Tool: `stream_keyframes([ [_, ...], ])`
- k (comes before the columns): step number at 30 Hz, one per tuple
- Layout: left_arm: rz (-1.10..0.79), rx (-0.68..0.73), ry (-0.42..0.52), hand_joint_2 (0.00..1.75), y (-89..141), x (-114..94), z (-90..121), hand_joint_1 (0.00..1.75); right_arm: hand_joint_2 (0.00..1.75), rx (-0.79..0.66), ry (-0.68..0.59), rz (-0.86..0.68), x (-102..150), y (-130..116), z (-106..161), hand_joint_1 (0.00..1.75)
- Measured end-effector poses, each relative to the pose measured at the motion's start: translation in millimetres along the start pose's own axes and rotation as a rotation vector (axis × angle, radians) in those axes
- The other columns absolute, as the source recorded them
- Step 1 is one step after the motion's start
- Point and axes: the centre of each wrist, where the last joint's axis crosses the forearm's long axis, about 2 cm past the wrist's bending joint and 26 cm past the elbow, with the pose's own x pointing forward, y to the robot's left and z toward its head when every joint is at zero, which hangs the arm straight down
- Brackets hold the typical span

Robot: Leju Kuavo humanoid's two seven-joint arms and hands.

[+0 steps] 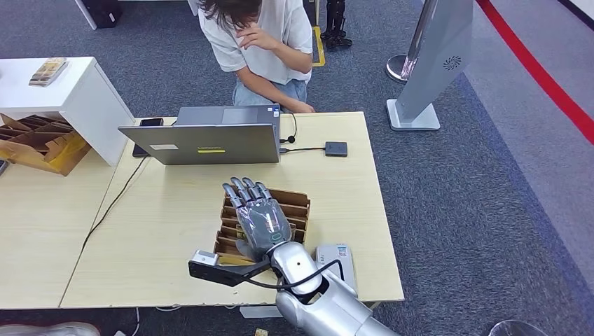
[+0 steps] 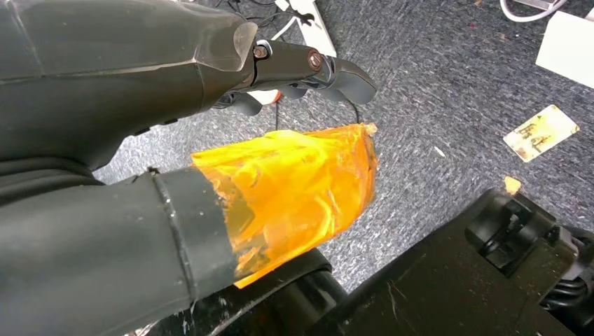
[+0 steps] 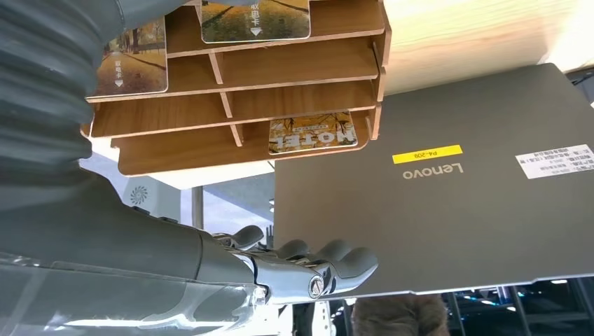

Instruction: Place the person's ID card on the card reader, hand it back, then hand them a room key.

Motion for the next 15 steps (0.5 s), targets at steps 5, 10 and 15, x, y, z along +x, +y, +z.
stream_keyframes([
  [5, -0.005, -0.002, -0.003, 0.0, -0.1, 1.1, -0.1, 0.0, 1.75, 0.001, 0.004, 0.001, -1.2, 2.0, 0.0, 0.0],
  [10, -0.007, -0.003, -0.004, 0.0, -0.2, 1.4, -0.1, 0.0, 1.75, 0.002, 0.007, 0.001, -1.5, 2.9, 0.3, 0.0],
  [15, -0.016, -0.009, -0.007, 0.0, 0.3, 4.2, -0.6, 0.0, 1.75, -0.017, 0.042, -0.053, -5.6, -0.3, -4.8, 0.0],
])
